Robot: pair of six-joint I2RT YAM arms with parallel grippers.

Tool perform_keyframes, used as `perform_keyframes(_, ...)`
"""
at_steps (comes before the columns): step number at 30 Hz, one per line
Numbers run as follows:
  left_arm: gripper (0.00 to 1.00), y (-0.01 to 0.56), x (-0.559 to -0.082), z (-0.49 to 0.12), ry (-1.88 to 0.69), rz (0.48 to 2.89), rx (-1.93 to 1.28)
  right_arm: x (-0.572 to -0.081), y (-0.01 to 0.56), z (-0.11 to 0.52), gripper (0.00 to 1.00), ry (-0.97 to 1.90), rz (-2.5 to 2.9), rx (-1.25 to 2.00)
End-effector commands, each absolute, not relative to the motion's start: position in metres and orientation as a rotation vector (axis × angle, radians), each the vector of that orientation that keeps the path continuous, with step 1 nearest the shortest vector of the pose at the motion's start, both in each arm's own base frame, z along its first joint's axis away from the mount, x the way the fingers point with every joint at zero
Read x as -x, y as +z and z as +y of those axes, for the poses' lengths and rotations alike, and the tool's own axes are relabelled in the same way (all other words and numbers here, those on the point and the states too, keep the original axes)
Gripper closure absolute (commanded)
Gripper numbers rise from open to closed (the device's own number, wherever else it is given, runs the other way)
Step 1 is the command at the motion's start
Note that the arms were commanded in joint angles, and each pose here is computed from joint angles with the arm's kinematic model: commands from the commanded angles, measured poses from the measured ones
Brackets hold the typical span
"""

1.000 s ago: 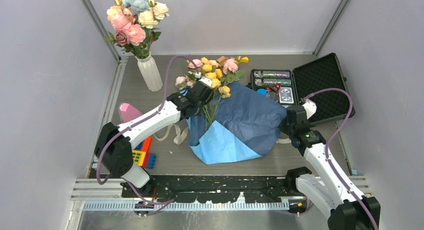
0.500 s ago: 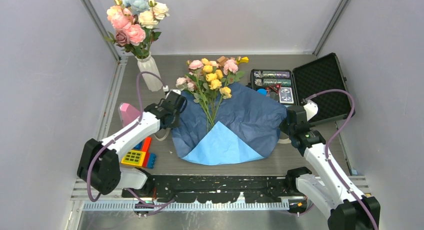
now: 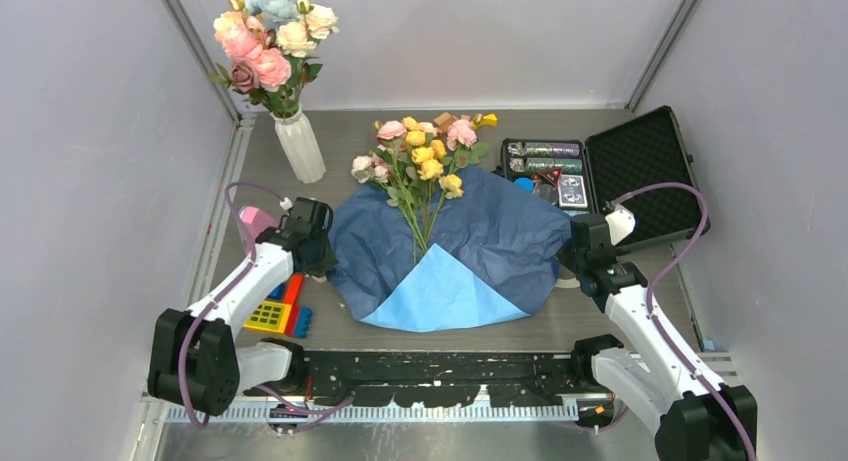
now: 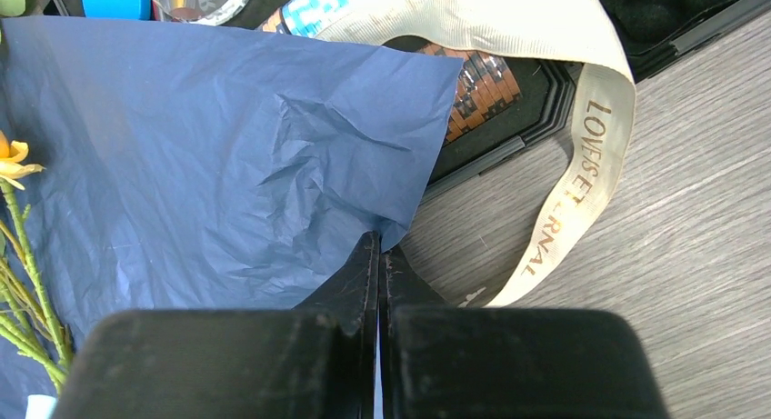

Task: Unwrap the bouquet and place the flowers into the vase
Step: Unfold the wrapping paper at the center of the board.

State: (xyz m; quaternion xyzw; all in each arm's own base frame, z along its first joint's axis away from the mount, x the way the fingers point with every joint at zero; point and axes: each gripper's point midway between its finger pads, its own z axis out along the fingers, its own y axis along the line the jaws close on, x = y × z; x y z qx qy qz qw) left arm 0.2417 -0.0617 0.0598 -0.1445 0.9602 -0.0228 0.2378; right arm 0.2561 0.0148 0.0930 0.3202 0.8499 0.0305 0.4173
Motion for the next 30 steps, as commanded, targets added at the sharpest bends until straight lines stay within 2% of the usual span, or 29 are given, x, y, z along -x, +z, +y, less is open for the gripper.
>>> perform_keyframes(1,1.0,0.064,-0.243,-0.065,-0.147,2.587,0.467,-0.263,0.098,0.009,1.0,0.072,2.069,-0.846)
perform_keyframes(5,0.87,0.074,-0.245,-0.066,-0.167,2.564,0.443,-0.264,0.099,0.01,0.96,0.075,2.071,-0.828)
perform_keyframes(7,0.79,0.082,-0.247,-0.066,-0.171,2.552,0.423,-0.265,0.104,0.011,0.87,0.079,2.065,-0.815)
perform_keyframes(11,0.59,0.107,-0.252,-0.074,-0.233,2.532,0.381,-0.262,0.118,0.006,0.64,0.057,2.051,-0.792)
perform_keyframes(12,0.46,0.127,-0.253,-0.078,-0.266,2.514,0.355,-0.258,0.137,0.005,0.39,0.075,2.013,-0.757)
perform_keyframes(14,0.38,0.141,-0.253,-0.077,-0.263,2.493,0.343,-0.256,0.149,0.007,0.28,0.105,1.988,-0.733)
perform_keyframes(16,0.32,0.153,-0.25,-0.07,-0.225,2.477,0.327,-0.254,0.158,0.009,0.23,0.123,1.976,-0.715)
perform_keyframes(20,0.22,0.186,-0.246,-0.052,-0.125,2.408,0.288,-0.251,0.172,0.01,0.2,0.132,1.973,-0.681)
perform_keyframes(24,0.21,0.215,-0.243,-0.05,-0.142,2.33,0.252,-0.255,0.184,0.022,0.19,0.198,1.99,-0.623)
perform_keyframes(30,0.21,0.231,-0.246,-0.076,-0.32,2.298,0.184,-0.267,0.193,0.068,0.19,0.44,2.055,-0.456)
